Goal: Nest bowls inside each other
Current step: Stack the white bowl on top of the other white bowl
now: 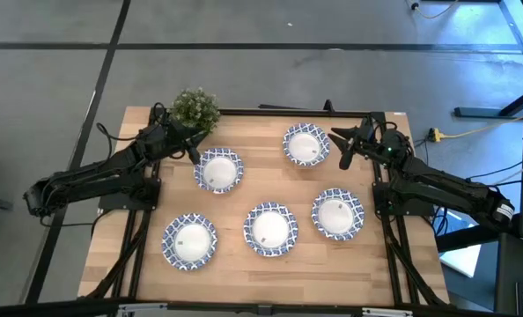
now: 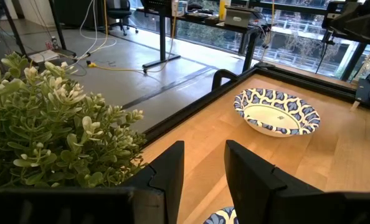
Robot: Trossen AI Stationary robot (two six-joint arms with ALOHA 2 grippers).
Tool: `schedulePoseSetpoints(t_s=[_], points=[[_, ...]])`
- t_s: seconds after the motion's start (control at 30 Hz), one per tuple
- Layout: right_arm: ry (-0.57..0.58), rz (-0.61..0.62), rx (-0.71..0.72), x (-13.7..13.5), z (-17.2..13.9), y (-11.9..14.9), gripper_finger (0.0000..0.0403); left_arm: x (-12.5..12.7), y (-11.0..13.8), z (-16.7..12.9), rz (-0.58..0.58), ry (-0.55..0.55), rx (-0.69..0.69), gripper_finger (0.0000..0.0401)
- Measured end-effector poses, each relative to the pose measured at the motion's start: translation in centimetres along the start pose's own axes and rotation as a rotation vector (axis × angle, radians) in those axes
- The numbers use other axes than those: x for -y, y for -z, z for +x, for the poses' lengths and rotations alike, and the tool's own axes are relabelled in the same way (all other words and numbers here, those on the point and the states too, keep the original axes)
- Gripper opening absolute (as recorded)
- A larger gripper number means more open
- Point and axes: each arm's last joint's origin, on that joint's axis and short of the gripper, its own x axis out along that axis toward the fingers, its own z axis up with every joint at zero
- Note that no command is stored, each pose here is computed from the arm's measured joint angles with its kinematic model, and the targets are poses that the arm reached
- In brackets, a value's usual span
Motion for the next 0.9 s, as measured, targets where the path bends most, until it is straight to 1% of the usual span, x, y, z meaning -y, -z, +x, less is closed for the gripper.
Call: schedulePoseSetpoints(t_s=[0.13, 0.33, 0.4, 0.47, 0.5, 0.6, 0.77, 0.9], points=[[0.000, 0.025, 0.000, 0.0, 0.0, 0.0, 0.0120, 0.0, 0.0, 0.0, 0.000, 0.000, 0.000, 0.0110], [-0.005, 0.020, -0.023, 0.0, 0.0, 0.2, 0.0120, 0.0, 0.0, 0.0, -0.001, 0.000, 0.001, 0.0110], [-0.053, -0.017, -0.090, -0.3, 0.0, 0.1, 0.0119, 0.0, 0.0, 0.0, 0.000, 0.000, 0.000, 0.0110], [-0.083, -0.050, -0.203, -0.7, -0.1, -0.3, 0.0119, 0.0, 0.0, 0.0, 0.000, 0.000, 0.000, 0.0110], [-0.078, -0.071, -0.270, -0.8, -0.2, -0.6, 0.0119, 0.0, 0.0, 0.0, 0.000, 0.000, 0.000, 0.0110], [-0.009, -0.118, -0.432, -1.1, -0.5, -2.3, 0.0119, 0.0, 0.0, 0.0, 0.000, 0.000, 0.000, 0.0110], [0.016, -0.076, -0.519, -1.5, -1.4, -6.6, 0.0119, 0.0, 0.0, 0.0, 0.000, 0.000, 0.000, 0.0110], [0.040, -0.056, -0.595, -1.6, -2.6, -9.1, 0.0121, 0.0, 0.0, 0.0, 0.000, 0.000, 0.001, 0.0110]])
